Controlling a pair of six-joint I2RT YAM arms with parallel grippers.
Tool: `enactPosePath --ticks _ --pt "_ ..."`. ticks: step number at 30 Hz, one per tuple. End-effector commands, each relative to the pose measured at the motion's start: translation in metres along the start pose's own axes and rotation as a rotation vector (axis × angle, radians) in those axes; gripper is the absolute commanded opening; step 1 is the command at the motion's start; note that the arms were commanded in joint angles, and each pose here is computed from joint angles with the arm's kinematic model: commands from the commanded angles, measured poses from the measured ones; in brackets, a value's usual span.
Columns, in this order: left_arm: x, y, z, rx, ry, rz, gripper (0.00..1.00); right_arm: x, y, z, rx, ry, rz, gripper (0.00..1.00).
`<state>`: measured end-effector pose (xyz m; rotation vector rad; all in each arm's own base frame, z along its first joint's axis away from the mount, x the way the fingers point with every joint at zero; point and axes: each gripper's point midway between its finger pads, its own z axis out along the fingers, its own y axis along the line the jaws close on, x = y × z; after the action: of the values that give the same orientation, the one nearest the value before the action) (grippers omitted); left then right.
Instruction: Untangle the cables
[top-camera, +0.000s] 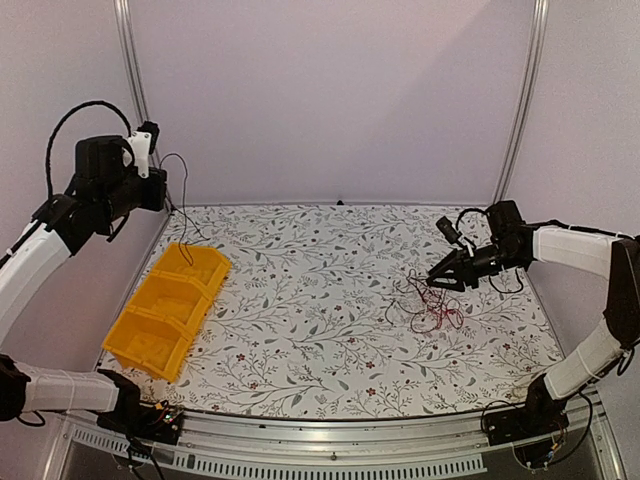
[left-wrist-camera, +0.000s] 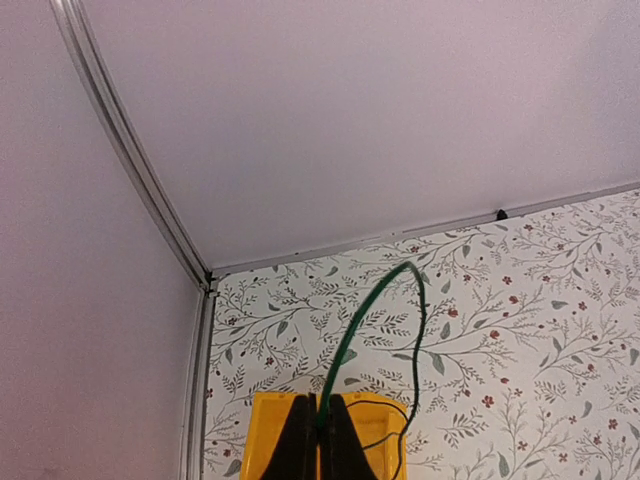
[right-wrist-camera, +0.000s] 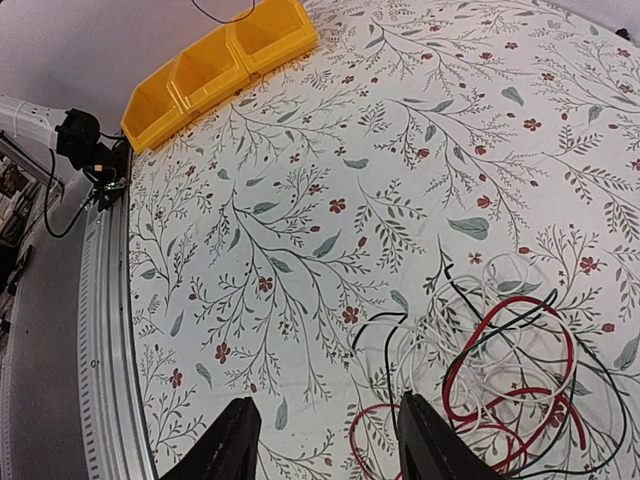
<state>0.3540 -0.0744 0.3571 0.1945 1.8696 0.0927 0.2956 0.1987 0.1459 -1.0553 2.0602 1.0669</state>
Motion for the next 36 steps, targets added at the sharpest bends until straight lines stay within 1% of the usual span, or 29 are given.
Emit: enactPosePath --ticks 1,8,19,25,28,31,36 --pt "0.01 0.022 0.01 -0.033 0.002 -0.026 0.0 0.005 -0.002 0.003 -0.002 0.0 -0.013 0.51" --pt "0.026 0.032 0.031 -0.025 0.026 -0.056 0.0 0.008 -0.002 0.003 0.003 0.009 -0.015 0.51" --pt "0.048 0.042 0.051 -0.021 0.055 -0.093 0.0 0.014 -0.006 0.005 0.01 0.024 -0.01 0.51" --pt "0.078 0.036 0.06 -0.007 0.118 -0.129 0.0 0.017 -0.007 0.007 0.003 0.036 -0.002 0.5" --pt "0.09 0.033 0.057 0.005 0.136 -0.143 0.0 0.018 -0.007 0.008 0.001 0.038 -0.004 0.5" --pt "0.093 0.032 0.048 0.01 0.133 -0.154 0.0 0.02 -0.007 0.009 -0.004 0.042 0.0 0.51" --pt "0.087 0.037 0.027 -0.006 0.1 -0.164 0.0 0.022 -0.008 0.011 -0.022 0.048 0.014 0.5"
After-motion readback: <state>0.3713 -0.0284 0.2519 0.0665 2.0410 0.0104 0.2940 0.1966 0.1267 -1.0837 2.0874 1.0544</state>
